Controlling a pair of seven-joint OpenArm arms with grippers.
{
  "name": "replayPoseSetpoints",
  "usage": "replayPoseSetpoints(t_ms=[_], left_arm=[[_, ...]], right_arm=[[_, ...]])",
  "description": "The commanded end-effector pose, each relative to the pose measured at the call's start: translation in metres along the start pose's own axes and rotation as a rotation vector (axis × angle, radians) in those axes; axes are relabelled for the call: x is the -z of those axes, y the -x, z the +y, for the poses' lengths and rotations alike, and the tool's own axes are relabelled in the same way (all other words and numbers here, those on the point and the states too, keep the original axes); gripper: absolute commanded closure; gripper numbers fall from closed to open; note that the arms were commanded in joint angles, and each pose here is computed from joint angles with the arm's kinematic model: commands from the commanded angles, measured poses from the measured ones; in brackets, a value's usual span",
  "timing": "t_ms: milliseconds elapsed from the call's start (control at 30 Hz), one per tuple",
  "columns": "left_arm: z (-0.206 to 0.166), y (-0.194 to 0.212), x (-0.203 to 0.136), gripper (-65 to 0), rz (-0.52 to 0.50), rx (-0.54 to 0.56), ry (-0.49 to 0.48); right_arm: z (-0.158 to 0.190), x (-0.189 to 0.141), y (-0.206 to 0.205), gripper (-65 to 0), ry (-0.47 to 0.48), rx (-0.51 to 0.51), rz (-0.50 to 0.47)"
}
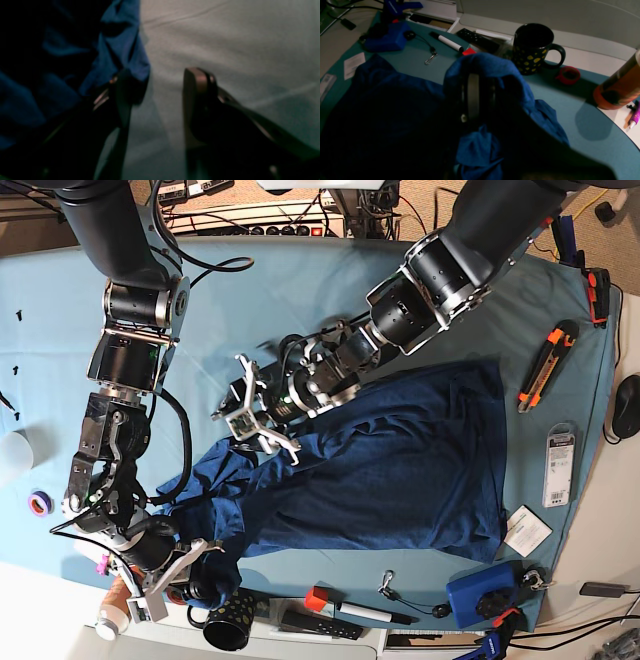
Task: Layout the t-shirt on the table in an organized manner, then fold the t-shirt properly
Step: 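Lower the left gripper and grasp the shirt fabric near its middle, then pull the grasped fabric away from the shirt body with the left gripper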
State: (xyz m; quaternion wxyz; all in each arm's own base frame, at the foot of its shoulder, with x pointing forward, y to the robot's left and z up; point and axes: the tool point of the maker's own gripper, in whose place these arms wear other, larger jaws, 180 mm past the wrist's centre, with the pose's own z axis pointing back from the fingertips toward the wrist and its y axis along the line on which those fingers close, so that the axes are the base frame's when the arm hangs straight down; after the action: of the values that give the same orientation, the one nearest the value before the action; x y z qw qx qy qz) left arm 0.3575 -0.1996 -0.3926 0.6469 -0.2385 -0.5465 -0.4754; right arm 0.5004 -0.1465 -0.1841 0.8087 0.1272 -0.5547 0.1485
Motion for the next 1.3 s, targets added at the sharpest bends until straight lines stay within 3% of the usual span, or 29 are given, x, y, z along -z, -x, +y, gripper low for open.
replayPoseSetpoints(t_ms=[0, 100, 267, 733, 800, 933, 1267], left_arm=[[-0.003, -0.009, 0.008, -31.5, 0.016, 0.037, 0.019], [0.007, -0.016, 0.01, -30.3, 0.007, 0.056, 0.003], [0.026, -0.027, 0.013, -20.6, 0.013, 0.091, -0.017], [0.033, -0.026, 0.014, -26.5, 0.052, 0.166, -0.007], [0.034, -0.026, 0.014, -20.4, 0.053, 0.166, -0.011], [0.034, -0.023, 0.014, 0.0, 0.068, 0.165, -0.013], [0.03, -0.021, 0.014, 0.0, 0.079, 0.126, 0.002]], right_arm=[[-0.001, -0.005, -0.034, 0.0, -0.002, -0.019, -0.094], [-0.001, -0.005, -0.034, 0.0, -0.002, -0.019, -0.093], [-0.001, -0.005, -0.034, 0.0, -0.002, -0.019, -0.092], [-0.001, -0.005, -0.033, 0.0, -0.002, -0.019, -0.086], [-0.001, -0.005, -0.033, 0.0, -0.002, -0.019, -0.086], [-0.001, -0.005, -0.033, 0.0, -0.002, -0.019, -0.086], [-0.001, -0.005, -0.033, 0.0, -0.001, -0.019, -0.087]])
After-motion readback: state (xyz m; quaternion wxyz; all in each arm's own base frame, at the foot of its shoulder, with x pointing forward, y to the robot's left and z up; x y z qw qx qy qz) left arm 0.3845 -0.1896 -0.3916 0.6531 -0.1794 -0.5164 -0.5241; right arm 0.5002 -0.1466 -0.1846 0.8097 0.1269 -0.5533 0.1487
